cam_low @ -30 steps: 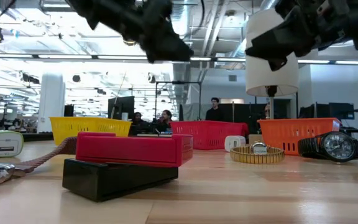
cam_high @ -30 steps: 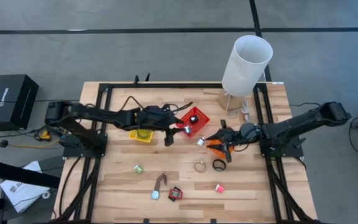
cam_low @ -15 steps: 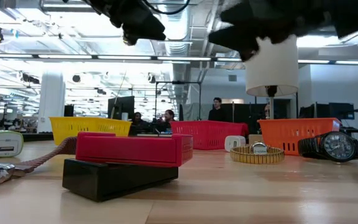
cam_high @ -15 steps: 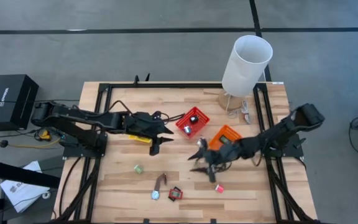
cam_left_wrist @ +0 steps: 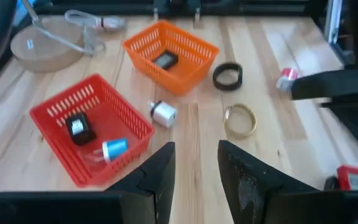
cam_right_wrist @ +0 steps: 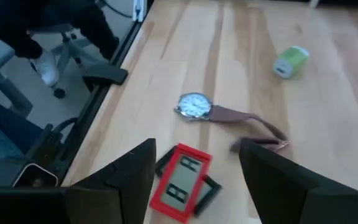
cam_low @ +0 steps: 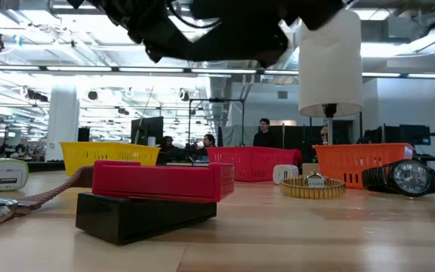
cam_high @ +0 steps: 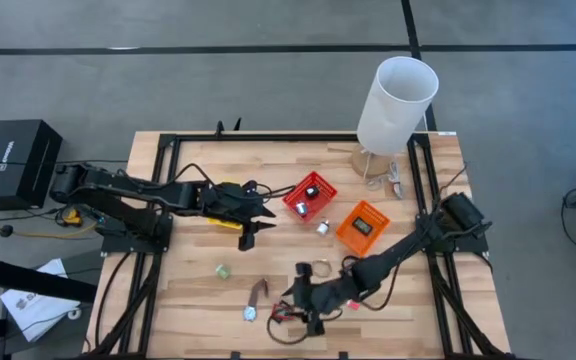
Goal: Pick & Place Office items
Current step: Put the red digital clock into the orange bin
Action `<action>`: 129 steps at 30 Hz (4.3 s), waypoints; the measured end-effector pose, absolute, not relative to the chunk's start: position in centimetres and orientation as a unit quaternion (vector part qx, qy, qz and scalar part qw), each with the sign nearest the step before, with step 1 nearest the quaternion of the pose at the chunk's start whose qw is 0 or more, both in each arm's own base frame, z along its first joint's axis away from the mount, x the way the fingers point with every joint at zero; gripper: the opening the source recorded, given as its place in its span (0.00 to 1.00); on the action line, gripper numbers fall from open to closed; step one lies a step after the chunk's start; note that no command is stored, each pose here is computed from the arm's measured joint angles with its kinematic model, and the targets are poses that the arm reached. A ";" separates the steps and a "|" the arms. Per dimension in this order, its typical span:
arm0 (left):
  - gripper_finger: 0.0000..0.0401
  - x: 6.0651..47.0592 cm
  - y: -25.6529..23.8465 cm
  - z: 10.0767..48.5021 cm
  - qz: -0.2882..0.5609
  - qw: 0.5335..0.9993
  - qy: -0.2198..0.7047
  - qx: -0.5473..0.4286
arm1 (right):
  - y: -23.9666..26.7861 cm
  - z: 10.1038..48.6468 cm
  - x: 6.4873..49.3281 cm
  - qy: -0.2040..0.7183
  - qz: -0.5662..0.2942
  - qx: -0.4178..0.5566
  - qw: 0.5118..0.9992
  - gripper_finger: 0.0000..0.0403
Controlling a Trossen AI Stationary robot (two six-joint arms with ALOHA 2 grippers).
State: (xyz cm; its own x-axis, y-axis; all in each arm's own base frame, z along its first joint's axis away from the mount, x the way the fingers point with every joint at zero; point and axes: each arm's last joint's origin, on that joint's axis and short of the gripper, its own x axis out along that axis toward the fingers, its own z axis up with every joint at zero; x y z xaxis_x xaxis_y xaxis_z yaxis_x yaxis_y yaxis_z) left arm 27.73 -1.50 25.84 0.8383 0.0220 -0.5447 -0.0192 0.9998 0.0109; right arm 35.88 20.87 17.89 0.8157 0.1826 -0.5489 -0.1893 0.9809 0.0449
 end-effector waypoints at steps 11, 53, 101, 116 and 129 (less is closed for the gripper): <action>0.29 27.3 -1.6 24.6 0.018 0.953 0.302 -0.024 | 23.2 16.1 37.8 0.358 0.085 -0.008 0.930 0.61; 0.29 27.3 -1.8 24.6 0.017 0.953 0.300 -0.032 | 22.9 13.2 38.5 0.406 0.042 0.035 0.912 0.61; 0.29 27.4 -1.8 24.7 0.017 0.954 0.299 -0.031 | 20.2 16.6 38.8 0.521 0.057 -0.066 0.849 0.40; 0.29 27.4 -1.8 24.8 0.016 0.955 0.294 -0.031 | 18.8 17.8 38.7 0.557 0.013 -0.084 0.826 0.40; 0.29 27.4 -1.8 24.8 0.016 0.956 0.292 -0.031 | 18.9 14.5 38.8 0.524 -0.004 -0.027 0.851 0.41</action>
State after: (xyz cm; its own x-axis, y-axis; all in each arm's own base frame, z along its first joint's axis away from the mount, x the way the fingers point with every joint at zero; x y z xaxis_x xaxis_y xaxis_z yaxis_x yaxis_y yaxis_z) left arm 27.44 -1.81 24.79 0.8293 0.0126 -0.5586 -0.0491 0.9975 -0.0505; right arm 38.78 18.85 14.45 0.4508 -0.0356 -0.8919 -0.0210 0.9985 -0.0504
